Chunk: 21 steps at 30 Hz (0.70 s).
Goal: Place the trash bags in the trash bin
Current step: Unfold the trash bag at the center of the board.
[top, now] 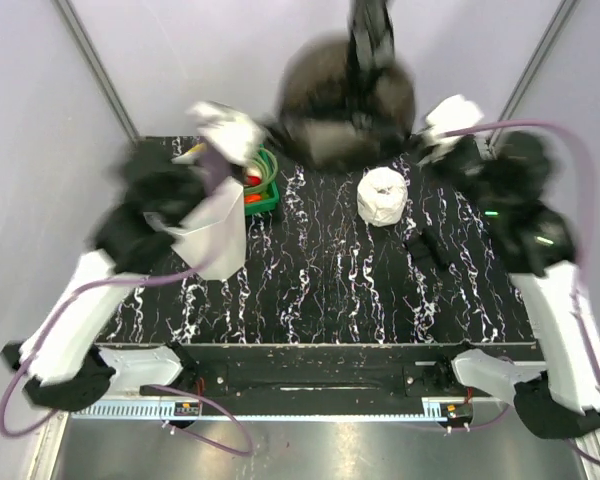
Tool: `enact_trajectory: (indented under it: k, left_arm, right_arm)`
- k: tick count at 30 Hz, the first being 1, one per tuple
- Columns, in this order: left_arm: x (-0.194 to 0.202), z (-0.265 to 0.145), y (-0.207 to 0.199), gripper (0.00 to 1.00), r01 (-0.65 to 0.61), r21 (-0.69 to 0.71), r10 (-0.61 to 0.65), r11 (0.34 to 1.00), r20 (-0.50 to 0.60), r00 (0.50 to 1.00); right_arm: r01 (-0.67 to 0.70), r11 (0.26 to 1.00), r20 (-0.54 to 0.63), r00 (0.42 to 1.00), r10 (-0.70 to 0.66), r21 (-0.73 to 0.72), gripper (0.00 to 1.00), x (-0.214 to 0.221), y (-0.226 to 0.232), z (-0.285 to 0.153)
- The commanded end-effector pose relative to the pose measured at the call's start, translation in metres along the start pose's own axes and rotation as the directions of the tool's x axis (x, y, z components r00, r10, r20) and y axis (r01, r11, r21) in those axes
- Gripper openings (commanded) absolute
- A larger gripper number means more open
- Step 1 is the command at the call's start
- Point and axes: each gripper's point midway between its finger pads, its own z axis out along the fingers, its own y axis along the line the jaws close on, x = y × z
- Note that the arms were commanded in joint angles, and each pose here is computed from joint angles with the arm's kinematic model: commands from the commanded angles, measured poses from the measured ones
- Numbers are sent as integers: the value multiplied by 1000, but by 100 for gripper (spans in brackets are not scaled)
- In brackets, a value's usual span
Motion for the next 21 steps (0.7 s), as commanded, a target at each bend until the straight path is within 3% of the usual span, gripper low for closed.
enact_trajectory:
  k: [1,4,7,11,14,17,21]
  left_arm:
    - [362,-50,-182,0,65,449,329,891,-738,589]
    - [387,-64,-197,0,103,463,338,880,-765,548]
    - [380,-58,-201,0,139,461,312,876,-763,565]
    - [358,-40,-193,0,148,441,276,885,-754,597]
    - [309,-4,-163,0,121,380,198,917,-698,688]
    - [241,42,-105,0,89,249,84,964,-609,789]
    - [110,93,-6,0,56,-1,-53,998,-349,935]
  right_arm:
    - [-194,951,-653,757,-10,-239,0,297,131,11]
    - [-279,929,-686,727,38,-244,0,321,157,-4]
    - [-318,920,-714,697,64,-229,0,326,162,-5]
    - [-290,937,-693,717,77,-196,0,306,144,8]
    - [-209,970,-647,759,78,-128,0,267,104,27]
    - [-102,994,-531,844,75,-23,0,200,46,54]
    - [33,983,-334,942,29,180,0,77,-46,75]
